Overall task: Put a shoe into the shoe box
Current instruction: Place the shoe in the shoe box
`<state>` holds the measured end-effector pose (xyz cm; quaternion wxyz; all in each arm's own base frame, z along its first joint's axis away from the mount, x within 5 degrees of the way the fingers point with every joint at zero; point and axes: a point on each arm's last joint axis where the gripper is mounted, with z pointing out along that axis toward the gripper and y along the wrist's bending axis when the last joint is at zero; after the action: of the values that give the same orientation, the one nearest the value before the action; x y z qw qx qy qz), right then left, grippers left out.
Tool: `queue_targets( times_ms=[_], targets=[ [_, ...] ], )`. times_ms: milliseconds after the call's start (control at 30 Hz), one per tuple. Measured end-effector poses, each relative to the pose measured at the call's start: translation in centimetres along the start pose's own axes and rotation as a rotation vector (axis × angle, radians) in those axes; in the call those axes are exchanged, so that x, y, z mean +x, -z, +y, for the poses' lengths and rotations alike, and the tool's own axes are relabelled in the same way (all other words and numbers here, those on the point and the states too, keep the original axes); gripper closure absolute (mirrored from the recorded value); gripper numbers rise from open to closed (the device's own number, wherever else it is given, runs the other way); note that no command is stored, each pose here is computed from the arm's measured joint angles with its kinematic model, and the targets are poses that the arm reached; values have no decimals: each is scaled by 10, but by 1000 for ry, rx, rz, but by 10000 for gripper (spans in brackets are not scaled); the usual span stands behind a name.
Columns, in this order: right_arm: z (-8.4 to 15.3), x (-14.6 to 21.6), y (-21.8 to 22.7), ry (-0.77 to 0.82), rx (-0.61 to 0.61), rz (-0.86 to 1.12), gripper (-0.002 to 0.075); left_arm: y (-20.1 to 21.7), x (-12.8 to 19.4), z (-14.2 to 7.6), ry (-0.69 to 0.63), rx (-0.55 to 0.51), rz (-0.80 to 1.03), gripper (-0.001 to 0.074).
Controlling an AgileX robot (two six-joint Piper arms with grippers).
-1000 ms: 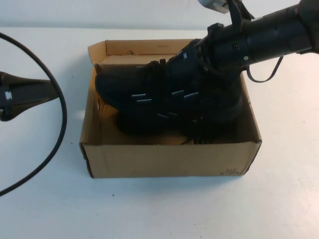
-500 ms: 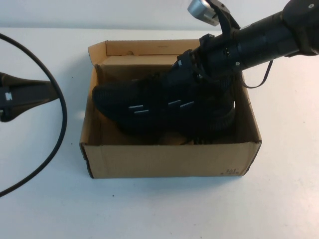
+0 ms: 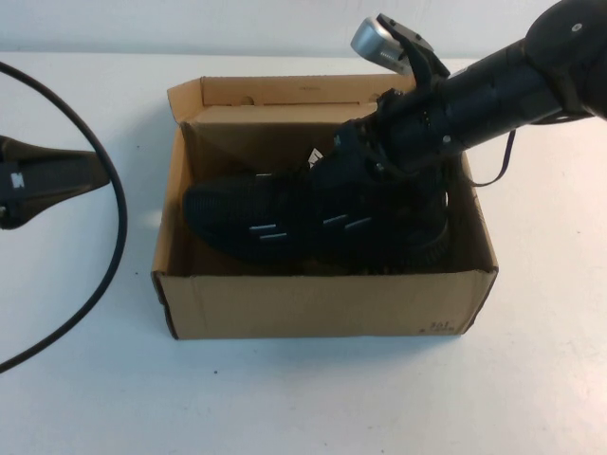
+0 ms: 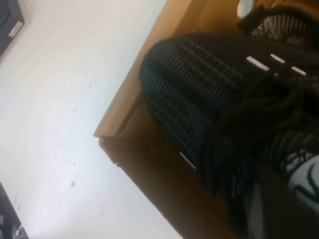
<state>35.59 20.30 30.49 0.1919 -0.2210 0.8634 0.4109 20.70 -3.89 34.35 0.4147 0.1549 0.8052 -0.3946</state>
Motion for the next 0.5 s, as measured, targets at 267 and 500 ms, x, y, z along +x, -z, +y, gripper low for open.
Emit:
queue_targets(
  times_ms=[267, 500],
  targets=[
    [2, 6, -22, -6, -15, 53, 732, 0, 0, 0, -2, -5, 1, 736],
    [-8, 11, -31, -42, 5, 85, 732, 0, 0, 1, -3, -6, 3, 736]
  ],
)
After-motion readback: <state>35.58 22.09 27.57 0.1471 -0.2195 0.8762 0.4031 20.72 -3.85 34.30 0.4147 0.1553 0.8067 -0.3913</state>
